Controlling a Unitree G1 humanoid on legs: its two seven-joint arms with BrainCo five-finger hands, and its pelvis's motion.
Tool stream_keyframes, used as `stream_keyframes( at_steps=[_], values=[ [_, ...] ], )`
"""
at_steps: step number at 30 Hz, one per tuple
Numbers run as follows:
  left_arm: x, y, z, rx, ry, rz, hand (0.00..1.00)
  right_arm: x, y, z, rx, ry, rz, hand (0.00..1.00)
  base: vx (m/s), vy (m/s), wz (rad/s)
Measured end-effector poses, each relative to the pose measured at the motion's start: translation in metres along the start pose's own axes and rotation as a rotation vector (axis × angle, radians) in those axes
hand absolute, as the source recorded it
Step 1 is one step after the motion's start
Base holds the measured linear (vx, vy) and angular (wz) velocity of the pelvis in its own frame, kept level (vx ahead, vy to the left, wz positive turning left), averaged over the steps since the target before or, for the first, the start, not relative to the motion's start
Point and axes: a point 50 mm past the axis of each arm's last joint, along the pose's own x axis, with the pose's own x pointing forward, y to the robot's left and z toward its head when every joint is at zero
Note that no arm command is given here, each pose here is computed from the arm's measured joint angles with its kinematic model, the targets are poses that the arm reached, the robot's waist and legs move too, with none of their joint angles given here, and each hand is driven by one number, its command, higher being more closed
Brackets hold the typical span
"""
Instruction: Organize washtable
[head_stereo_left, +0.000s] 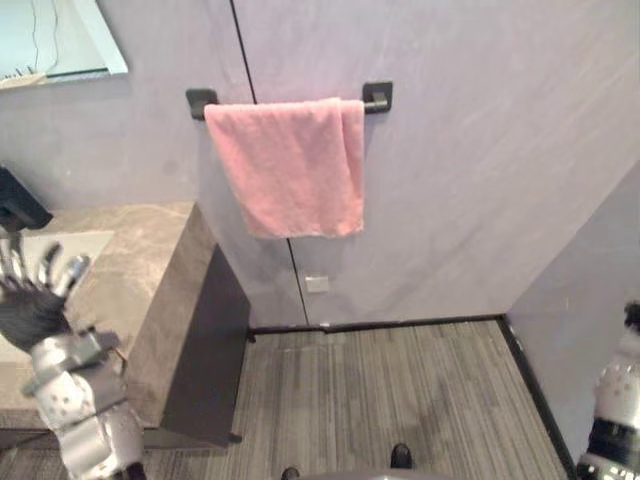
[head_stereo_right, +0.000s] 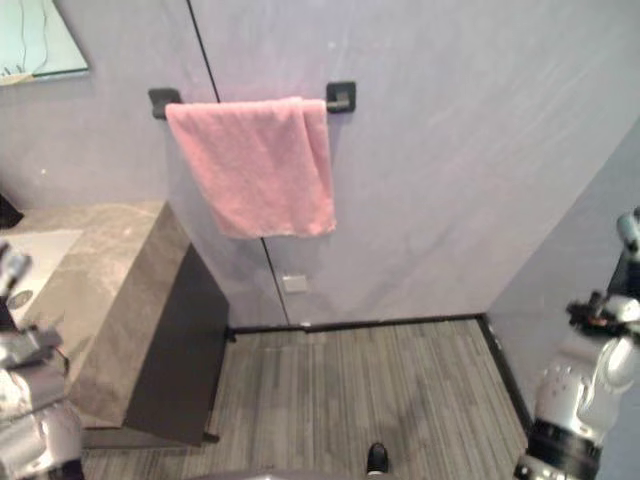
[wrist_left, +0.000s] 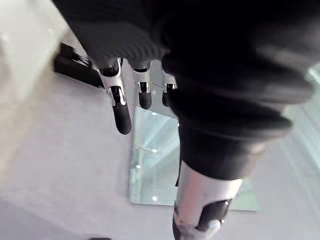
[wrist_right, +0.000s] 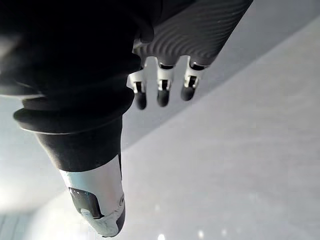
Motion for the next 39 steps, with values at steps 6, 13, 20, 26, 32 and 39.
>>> stream_keyframes(
  at_steps=[6,13,20,26,32,39],
  values=[
    [-0.063,0.003,-0.061,-0.033,0.364,0.055,0.0,-0.066,-0.037,-0.031,-0.115,0.2,-0.22,0.0,-0.01,-0.002,-0.01],
    [-0.1,0.016,-0.1,-0.007,0.589,0.146,0.0,-0.12,-0.051,-0.052,-0.188,0.388,-0.341,0.0,-0.02,-0.016,-0.07],
    [-0.188,0.052,-0.15,0.131,1.021,0.299,0.0,-0.227,-0.104,-0.106,-0.288,0.879,-0.621,0.0,0.01,-0.01,0.01],
    [-0.263,0.072,-0.161,0.294,1.386,0.334,0.0,-0.312,-0.125,-0.113,-0.449,1.295,-0.722,0.0,0.0,-0.001,0.02],
    [-0.255,0.079,-0.164,0.435,1.444,0.191,0.0,-0.333,-0.131,-0.112,-0.537,1.455,-0.698,0.0,0.0,-0.002,0.01],
    [-0.237,0.076,-0.172,0.551,1.463,-0.055,0.0,-0.324,-0.128,-0.122,-0.654,1.557,-0.495,0.0,-0.02,-0.03,0.11]
  ],
)
